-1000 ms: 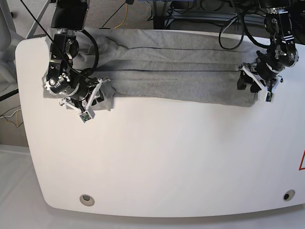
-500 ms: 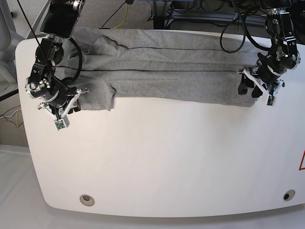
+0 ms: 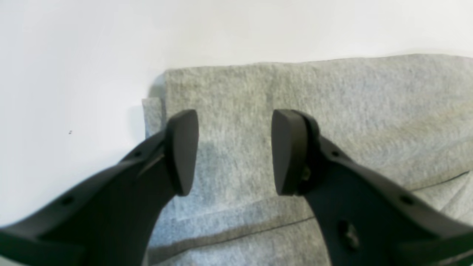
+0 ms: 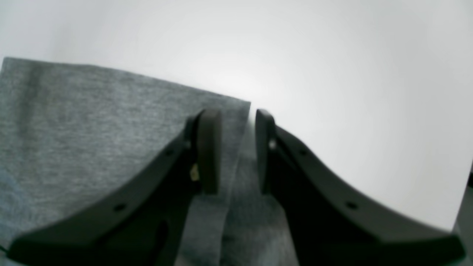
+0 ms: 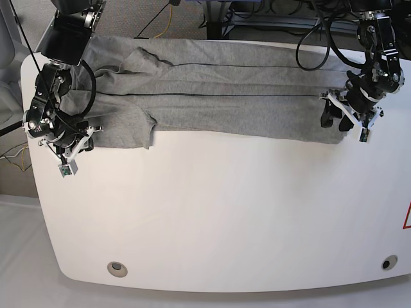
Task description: Fold the T-shirt properly
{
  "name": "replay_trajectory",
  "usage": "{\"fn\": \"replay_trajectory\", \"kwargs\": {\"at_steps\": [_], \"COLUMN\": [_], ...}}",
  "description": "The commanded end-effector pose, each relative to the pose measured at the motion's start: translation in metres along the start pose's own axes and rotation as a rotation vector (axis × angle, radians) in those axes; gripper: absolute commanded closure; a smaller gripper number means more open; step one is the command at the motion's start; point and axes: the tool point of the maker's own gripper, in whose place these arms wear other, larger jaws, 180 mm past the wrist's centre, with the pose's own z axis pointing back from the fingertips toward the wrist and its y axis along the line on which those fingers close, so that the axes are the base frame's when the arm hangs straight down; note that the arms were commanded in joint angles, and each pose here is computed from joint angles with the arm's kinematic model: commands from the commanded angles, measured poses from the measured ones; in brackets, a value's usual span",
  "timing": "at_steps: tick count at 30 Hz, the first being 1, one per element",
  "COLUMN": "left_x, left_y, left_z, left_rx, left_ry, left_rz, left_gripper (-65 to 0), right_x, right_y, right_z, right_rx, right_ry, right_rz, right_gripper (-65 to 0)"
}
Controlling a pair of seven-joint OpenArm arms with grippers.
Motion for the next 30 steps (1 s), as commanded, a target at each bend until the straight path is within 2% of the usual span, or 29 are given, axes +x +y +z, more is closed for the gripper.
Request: {"fn": "replay_trajectory", "kwargs": {"at_steps": [1, 7, 9, 30], "left_x": [0.016, 0.017, 0.017, 0.017], "left_y": [0.004, 0.005, 0.005, 0.005], "left_z": [0.005, 0.006, 0.006, 0.006], "left_rx": [0.006, 0.008, 0.008, 0.008], "left_ry": [-0.048, -0.049, -0.049, -0.049], "left_rz": [-0.018, -0.016, -0.016, -0.016], "left_gripper": [-29.1, -29.1, -29.1, -29.1], "right_x": [0.015, 0.014, 0.014, -0.006], "right_y": [-0.008, -0.005, -0.004, -0.002], "right_z": [0.004, 0.000, -0.001, -0.026], "right_rx": [-0.009, 0.004, 0.006, 0.056], "right_ry": [-0.045, -0.040, -0.041, -0.050], "right_rz": [-0.001, -0.011, -0.012, -0.095], "right_gripper": [-18.9, -34.4, -37.0, -37.3]}}
